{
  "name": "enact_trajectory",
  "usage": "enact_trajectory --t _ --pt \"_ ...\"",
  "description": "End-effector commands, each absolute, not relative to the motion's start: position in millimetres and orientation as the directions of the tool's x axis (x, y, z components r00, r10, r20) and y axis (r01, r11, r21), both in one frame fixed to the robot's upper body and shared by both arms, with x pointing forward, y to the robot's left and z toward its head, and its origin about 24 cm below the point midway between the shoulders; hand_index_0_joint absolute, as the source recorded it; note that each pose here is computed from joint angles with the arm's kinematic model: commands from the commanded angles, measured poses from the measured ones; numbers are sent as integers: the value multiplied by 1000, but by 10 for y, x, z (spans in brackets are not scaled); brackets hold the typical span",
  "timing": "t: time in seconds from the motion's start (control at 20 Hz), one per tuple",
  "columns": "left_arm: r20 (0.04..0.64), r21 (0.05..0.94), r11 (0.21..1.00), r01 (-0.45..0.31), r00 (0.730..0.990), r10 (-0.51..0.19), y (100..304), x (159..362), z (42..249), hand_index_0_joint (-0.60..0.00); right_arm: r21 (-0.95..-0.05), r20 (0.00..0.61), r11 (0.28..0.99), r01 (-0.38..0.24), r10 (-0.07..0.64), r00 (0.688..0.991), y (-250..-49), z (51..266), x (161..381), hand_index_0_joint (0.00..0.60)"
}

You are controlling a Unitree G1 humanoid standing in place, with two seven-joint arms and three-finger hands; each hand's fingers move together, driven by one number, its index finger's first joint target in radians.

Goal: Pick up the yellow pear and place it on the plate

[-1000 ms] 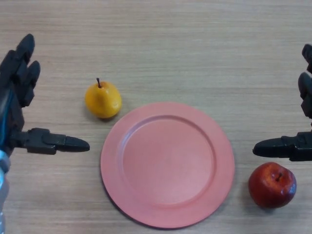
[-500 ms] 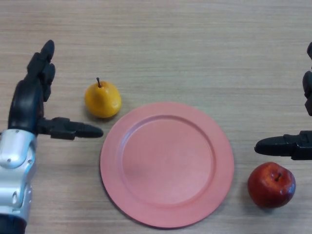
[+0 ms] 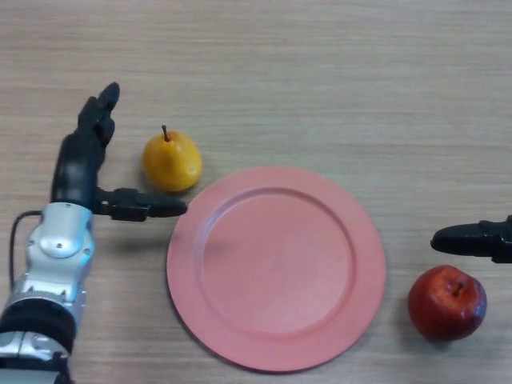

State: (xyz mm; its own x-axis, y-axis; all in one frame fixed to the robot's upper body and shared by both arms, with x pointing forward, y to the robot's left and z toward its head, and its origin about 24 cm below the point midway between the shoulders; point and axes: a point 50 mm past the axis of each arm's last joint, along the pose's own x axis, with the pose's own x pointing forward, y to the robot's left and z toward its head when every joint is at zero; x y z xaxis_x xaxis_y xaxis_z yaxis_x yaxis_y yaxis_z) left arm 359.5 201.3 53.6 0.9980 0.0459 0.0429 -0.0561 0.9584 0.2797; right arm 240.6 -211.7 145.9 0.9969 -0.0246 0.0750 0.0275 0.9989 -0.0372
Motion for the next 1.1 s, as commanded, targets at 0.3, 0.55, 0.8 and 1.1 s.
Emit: enact_trajectory --t 0.3,0.55,0.8,1.1 --pt "257 339 936 -96 966 6 1863 3808 1019 0 -109 266 990 90 -58 962 -2262 1800 2341 0" --pt "294 333 936 -111 956 9 1846 3778 1008 -250 -118 273 988 99 -63 960 -2291 1806 2337 0" --pt "358 477 862 -171 933 -13 1869 3725 993 -600 -150 277 983 104 -60 959 -2295 1784 2362 0" --pt "321 456 872 -180 947 27 2028 3698 952 -600 -146 273 985 95 -53 960 -2264 1791 2365 0"
